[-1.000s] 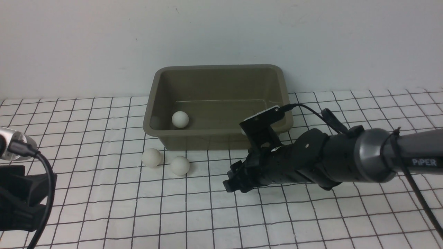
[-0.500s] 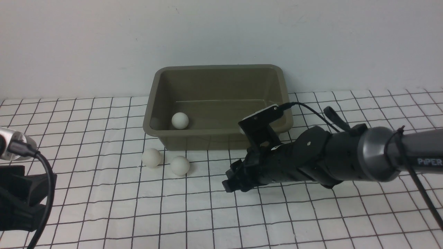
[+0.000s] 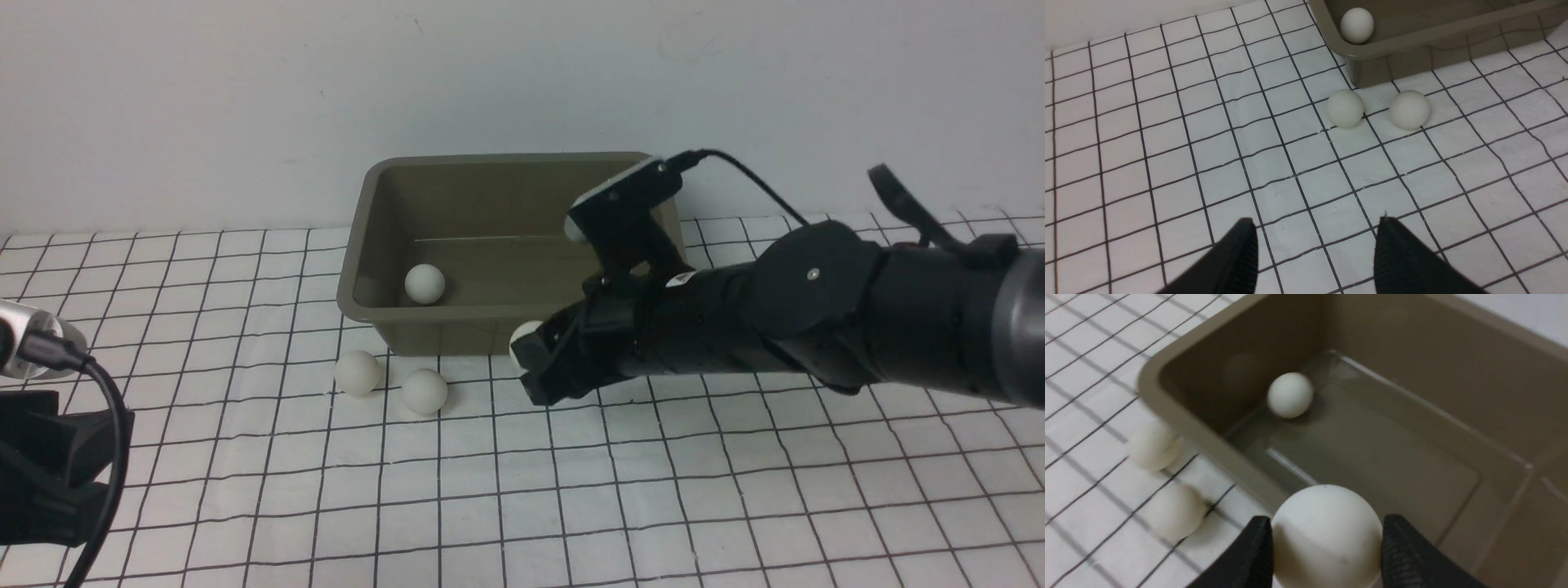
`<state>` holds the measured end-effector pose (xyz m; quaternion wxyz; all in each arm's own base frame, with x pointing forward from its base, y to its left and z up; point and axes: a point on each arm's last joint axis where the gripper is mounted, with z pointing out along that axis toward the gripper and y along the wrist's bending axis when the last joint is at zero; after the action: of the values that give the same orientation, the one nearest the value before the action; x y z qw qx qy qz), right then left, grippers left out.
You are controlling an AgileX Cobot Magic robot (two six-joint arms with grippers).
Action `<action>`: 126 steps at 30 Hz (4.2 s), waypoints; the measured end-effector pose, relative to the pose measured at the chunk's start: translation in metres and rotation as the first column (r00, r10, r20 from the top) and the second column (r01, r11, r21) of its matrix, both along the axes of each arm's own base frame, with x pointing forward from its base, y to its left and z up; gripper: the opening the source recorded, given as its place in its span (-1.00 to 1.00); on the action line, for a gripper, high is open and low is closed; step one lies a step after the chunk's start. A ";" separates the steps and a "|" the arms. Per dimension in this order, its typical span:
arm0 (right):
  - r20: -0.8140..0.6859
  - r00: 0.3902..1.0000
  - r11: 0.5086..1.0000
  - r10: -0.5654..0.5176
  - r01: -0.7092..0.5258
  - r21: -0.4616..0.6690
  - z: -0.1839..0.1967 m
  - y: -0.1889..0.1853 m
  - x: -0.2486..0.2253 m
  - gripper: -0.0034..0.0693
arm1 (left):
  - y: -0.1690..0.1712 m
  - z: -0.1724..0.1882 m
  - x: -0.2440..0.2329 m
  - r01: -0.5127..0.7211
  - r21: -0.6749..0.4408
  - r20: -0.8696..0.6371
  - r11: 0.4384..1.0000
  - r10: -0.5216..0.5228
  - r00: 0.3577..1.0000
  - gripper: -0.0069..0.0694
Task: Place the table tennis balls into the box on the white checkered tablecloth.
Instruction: 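Release the ping pong ball into the bin and lift the gripper away, then reach for and grasp a ping pong ball on the table beside the basket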
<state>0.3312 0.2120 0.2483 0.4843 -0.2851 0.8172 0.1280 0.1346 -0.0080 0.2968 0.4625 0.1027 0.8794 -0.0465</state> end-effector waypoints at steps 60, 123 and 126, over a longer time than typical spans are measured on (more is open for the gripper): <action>0.203 0.926 0.912 -0.319 0.358 -0.200 0.178 -0.184 -0.147 0.36 | -0.010 0.001 0.007 0.105 -0.077 0.022 0.991 -0.104 0.994 0.10; 0.150 0.932 0.932 -0.330 0.347 -0.103 0.130 -0.188 -0.193 0.36 | -0.022 -0.163 0.244 0.323 -0.145 -0.275 0.935 -0.352 0.895 0.10; 0.161 0.930 0.928 -0.332 0.352 -0.120 0.130 -0.189 -0.193 0.36 | -0.017 -0.146 0.239 0.339 -0.140 -0.274 0.930 -0.365 0.890 0.10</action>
<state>0.1381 0.0229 0.3782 0.5321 -0.1811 0.8262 -0.0387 0.3731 -0.0248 0.1506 0.3140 0.2320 0.9023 -0.1831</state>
